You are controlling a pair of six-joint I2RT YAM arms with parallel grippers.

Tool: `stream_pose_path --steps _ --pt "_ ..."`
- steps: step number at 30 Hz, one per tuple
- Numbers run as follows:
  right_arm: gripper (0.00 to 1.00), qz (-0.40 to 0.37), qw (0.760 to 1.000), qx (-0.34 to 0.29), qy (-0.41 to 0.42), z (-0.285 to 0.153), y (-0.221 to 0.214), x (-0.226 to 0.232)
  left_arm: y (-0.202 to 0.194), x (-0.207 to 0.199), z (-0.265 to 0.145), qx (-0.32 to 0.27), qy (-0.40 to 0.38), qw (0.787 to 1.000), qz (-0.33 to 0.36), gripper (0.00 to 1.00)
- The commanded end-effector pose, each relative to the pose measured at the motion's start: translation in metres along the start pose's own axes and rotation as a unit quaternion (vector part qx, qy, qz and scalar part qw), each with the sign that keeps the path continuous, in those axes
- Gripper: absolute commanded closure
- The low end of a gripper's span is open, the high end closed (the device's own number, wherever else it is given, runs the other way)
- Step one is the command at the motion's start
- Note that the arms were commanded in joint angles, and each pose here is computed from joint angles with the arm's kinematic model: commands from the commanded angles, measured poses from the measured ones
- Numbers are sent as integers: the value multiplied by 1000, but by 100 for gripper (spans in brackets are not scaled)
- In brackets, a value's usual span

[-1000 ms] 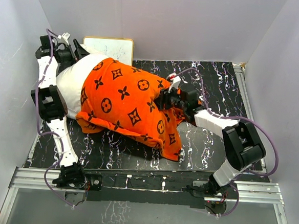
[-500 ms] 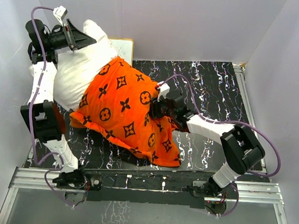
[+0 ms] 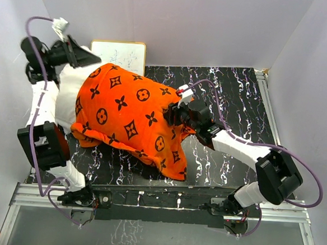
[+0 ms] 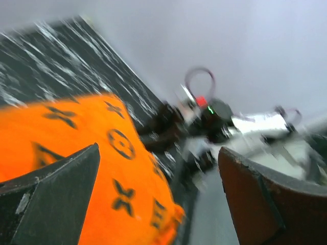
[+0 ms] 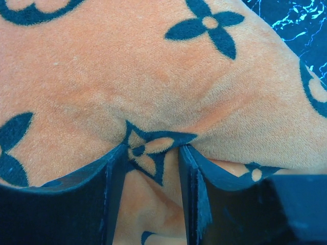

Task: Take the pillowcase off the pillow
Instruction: Remove the pillow from the pillowcase.

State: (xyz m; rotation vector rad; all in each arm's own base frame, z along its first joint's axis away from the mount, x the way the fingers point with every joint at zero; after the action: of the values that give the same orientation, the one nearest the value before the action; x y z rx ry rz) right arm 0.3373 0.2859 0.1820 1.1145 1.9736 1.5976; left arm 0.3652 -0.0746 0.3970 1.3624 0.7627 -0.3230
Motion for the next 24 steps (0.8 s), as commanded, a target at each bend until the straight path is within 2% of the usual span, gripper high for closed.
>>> stream_pose_path --steps 1,3,5,10,14,16,19,22,24 --pt "50 -5 998 -54 18 -2 37 13 80 27 -37 -142 199 969 34 3" --pt "46 9 997 -72 26 0 55 19 87 56 -30 -123 309 939 90 3" --pt "44 18 995 -90 34 0 75 26 83 90 -33 -85 416 897 123 3" --pt "34 21 992 -112 48 -8 103 45 63 145 -64 49 513 842 156 3" --pt "31 6 989 -118 93 -8 101 82 54 181 -103 96 581 793 159 3" --pt "31 -11 987 -100 123 0 88 106 55 191 -118 92 597 782 155 3" --pt "36 -34 988 -49 141 15 46 125 56 200 -134 79 611 776 138 3" --pt "50 -41 992 4 123 18 -2 121 51 207 -144 86 616 772 129 3" --pt "59 -25 995 47 83 14 -38 104 47 213 -152 88 622 769 118 3"
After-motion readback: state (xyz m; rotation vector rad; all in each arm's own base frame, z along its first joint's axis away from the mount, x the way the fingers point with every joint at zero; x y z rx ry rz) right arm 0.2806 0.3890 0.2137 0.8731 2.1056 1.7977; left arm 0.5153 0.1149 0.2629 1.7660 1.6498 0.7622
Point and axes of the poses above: each gripper's point midway between its finger pads, its own z axis out along the fingers, its own x axis along the line the jaws close on, y = z × x, the point moved 1 cm from there along -z, back along the fingers, and after that the axes turned 1 degree about z, right-handed, at the moved point
